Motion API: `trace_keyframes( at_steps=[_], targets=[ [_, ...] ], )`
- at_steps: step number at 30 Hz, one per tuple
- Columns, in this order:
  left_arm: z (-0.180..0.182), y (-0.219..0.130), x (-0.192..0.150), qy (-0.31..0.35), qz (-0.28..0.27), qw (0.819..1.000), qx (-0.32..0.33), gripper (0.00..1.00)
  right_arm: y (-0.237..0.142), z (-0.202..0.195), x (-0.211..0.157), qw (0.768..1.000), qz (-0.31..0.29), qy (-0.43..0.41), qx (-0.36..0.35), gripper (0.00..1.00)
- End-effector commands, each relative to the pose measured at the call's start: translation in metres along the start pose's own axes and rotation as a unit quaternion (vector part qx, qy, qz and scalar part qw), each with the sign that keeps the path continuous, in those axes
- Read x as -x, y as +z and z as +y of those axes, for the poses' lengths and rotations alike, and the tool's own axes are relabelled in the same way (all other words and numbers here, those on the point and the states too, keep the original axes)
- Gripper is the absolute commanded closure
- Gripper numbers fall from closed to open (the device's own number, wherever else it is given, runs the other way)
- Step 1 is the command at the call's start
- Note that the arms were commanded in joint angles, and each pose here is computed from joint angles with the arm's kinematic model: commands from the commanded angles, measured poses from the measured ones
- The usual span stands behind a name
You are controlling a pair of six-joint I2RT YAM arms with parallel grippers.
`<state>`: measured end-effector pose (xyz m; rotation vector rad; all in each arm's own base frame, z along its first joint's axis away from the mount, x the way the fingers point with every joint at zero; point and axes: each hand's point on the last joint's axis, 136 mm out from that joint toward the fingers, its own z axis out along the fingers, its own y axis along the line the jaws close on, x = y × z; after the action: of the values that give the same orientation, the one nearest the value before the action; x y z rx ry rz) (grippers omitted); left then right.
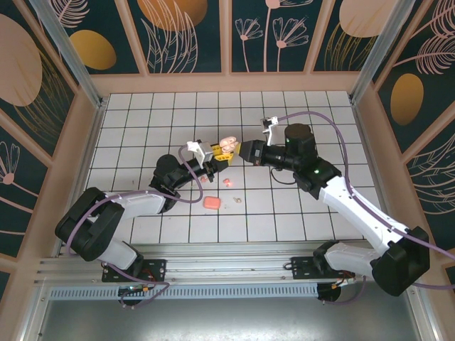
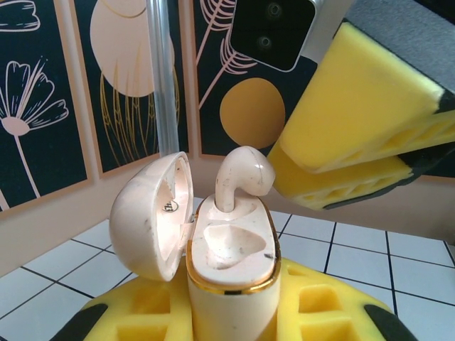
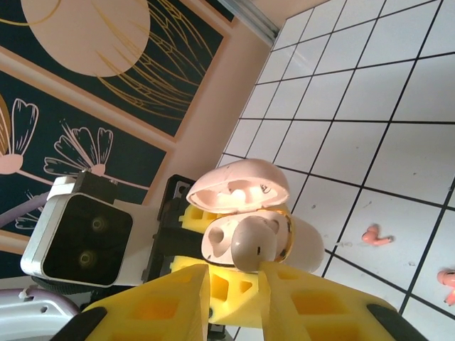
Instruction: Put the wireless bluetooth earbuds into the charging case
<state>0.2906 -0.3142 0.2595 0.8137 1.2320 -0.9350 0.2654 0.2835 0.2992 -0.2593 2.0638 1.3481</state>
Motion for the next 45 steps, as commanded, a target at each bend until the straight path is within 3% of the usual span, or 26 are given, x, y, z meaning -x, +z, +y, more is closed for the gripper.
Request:
trace_keyframes(
  at_steps=[1,16,23,30,37,40,45],
  targets=[
    [-0.009,0.002,0.020,0.024,-0.025,0.999,-0.019,0.93,0.002,0.021,0.006,0.999,-0.002,-0.022,0.031,0.74],
    [-0.008,0.003,0.017,0.028,-0.018,0.999,-0.017,0.93,0.004,0.025,0.004,0.999,0.001,-0.029,0.027,0.69],
    [-0.009,0.003,0.018,0.029,-0.017,0.999,-0.018,0.93,-0.008,0.029,0.010,0.999,-0.015,-0.035,0.018,0.57],
    [-0.009,0.002,0.018,0.033,-0.016,0.999,-0.018,0.93,-0.020,0.026,0.020,0.999,-0.030,-0.032,0.015,0.57],
    [-0.010,0.001,0.018,0.036,-0.015,0.999,-0.019,0.93,-0.014,0.025,0.020,0.999,-0.019,-0.026,0.020,0.65],
    [-0.010,0.000,0.016,0.034,-0.010,0.999,-0.017,0.94,-0.016,0.017,0.022,0.999,-0.022,-0.021,-0.009,0.63],
    [-0.006,-0.008,0.008,0.028,-0.006,1.000,0.003,0.94,-0.023,-0.017,0.015,0.993,0.006,0.000,-0.118,0.60]
  ],
)
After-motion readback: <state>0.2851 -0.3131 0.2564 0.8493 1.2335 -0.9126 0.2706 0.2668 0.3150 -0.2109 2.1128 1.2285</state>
